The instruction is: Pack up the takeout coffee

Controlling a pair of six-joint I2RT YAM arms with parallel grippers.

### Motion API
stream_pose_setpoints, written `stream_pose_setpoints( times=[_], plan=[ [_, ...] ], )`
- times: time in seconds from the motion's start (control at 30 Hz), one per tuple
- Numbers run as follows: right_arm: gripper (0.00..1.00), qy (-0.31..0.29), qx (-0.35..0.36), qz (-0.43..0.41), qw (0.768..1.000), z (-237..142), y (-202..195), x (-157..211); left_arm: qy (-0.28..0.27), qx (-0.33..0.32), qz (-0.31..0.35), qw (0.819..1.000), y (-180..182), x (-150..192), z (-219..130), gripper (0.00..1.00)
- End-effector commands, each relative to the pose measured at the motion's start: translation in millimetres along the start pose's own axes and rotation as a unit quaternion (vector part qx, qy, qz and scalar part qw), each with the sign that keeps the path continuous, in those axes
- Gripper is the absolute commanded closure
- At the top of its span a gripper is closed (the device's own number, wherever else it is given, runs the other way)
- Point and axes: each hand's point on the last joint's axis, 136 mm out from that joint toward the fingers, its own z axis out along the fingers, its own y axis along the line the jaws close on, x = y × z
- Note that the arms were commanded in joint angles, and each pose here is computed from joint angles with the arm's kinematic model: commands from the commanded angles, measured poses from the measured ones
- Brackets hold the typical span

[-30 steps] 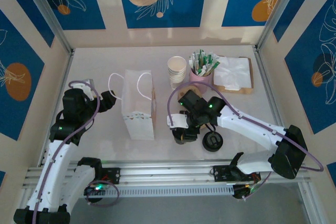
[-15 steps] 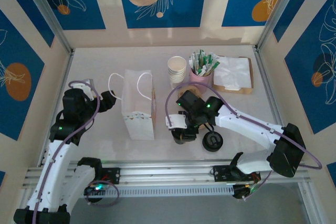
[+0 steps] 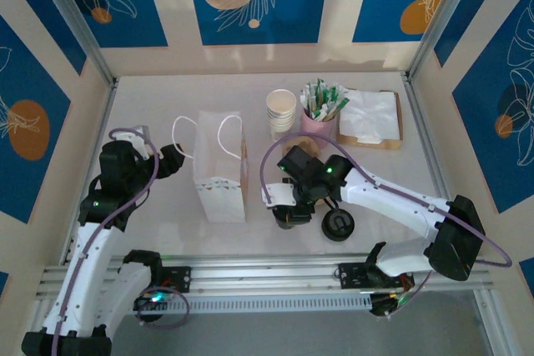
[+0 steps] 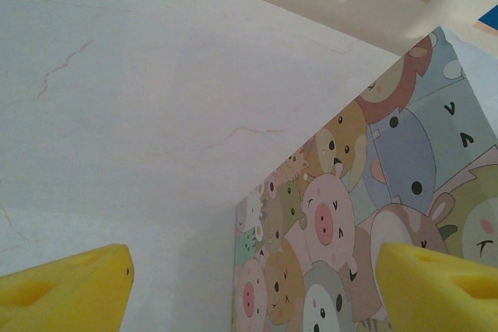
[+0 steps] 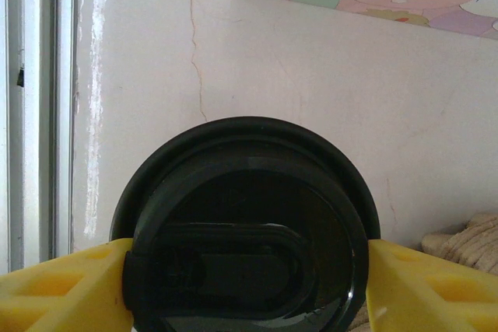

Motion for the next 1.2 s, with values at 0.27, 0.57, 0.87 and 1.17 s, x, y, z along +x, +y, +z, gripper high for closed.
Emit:
stream_pose_setpoints(
  times=[0.27, 0.57, 0.87, 1.17],
  plan=[
    [0.31, 0.147, -0.097, -0.012, 0.984, 39, 47, 63, -0.012, 0.001, -0.006, 1.000, 1, -4, -1, 0.19],
    [0.32, 0.143, -0.111, -0.011, 0.983, 37, 54, 63, -0.013, -0.001, -0.005, 1.000, 1, -5, -1, 0.19],
    [0.31, 0.064, -0.053, 0.016, 0.996, 14, 25, 33, -0.013, -0.003, -0.005, 1.000, 2, -5, -1, 0.19],
    [0.26, 0.043, -0.017, 0.020, 0.999, -5, 14, 29, -0.013, -0.007, -0.004, 1.000, 4, -5, 0, 0.19]
  ],
)
